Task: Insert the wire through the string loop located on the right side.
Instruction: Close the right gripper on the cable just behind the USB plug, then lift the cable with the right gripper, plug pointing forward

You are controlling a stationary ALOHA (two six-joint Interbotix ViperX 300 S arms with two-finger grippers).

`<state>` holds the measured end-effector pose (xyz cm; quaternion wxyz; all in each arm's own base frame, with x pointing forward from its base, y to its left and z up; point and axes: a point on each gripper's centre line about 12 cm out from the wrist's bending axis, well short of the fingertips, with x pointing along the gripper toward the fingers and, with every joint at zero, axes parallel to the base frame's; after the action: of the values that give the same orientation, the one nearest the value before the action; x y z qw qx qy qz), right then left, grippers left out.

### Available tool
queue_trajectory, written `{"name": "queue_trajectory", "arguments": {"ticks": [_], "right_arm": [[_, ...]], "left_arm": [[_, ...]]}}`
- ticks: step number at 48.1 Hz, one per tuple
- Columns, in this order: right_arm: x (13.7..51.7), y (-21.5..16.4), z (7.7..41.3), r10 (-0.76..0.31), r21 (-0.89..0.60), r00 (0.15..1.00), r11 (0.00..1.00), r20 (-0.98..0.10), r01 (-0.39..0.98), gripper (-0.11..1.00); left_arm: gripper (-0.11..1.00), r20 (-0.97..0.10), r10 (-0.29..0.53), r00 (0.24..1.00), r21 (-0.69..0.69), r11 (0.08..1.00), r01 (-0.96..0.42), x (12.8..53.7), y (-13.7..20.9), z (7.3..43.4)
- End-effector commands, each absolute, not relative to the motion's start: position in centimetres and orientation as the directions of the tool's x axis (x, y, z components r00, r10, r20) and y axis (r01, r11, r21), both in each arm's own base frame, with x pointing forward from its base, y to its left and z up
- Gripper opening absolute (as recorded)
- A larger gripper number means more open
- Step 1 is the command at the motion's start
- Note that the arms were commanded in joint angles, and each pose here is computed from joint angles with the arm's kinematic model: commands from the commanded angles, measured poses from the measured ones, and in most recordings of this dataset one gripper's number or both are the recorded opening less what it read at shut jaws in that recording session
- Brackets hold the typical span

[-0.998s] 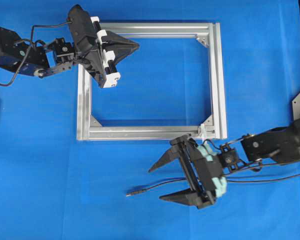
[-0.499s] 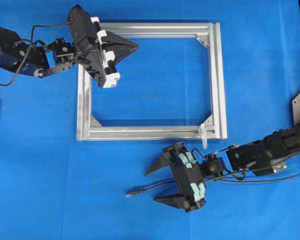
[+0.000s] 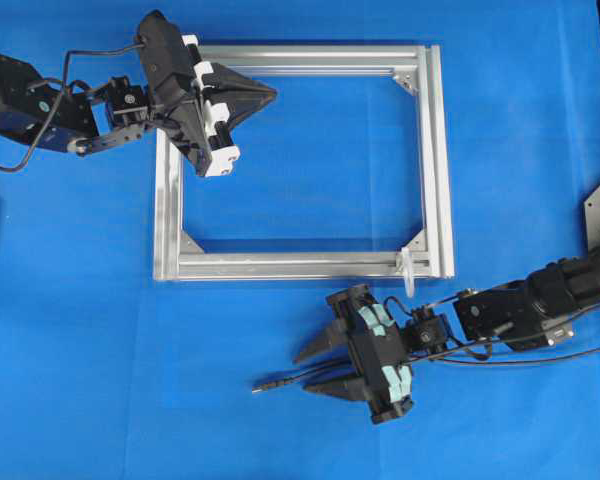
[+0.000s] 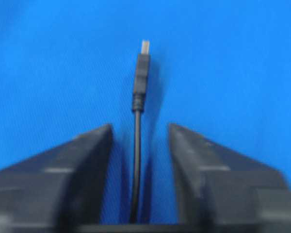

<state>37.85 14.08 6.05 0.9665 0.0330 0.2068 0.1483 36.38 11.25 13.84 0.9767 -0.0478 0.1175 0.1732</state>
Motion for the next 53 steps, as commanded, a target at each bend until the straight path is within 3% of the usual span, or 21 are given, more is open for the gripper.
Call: {"name": "queue_trajectory", "arguments": {"ticks": [1,5,9,24,53], "right_arm": [[38.0,14.2,7.2,0.306,0.125,0.882,0.952,-0.357,-0.28,0.19],[37.8,14.2,7.3,0.308,0.124,0.882,0.951,-0.357,-0.282,0.03],[37.9,14.2,7.4,0.308,0.124,0.882,0.951,-0.356,-0.283,-0.04],[38.0,14.2,8.0,0.31,0.126,0.886,0.951,-0.346,-0.283,-0.04],[38.0,14.4,15.7,0.32,0.129,0.889,0.947,-0.327,-0.294,-0.04]], "left_arm": [[0.0,-0.204,0.332,0.921,-0.052,0.936,-0.349,36.5,11.4,15.3],[0.0,-0.203,0.335,0.92,-0.053,0.935,-0.352,36.5,11.5,15.3],[0.0,-0.204,0.335,0.92,-0.052,0.934,-0.352,36.4,11.5,15.3],[0.0,-0.203,0.335,0.92,-0.052,0.935,-0.352,36.5,11.6,15.3],[0.0,-0.203,0.337,0.92,-0.052,0.934,-0.353,36.4,11.6,15.3]]}}
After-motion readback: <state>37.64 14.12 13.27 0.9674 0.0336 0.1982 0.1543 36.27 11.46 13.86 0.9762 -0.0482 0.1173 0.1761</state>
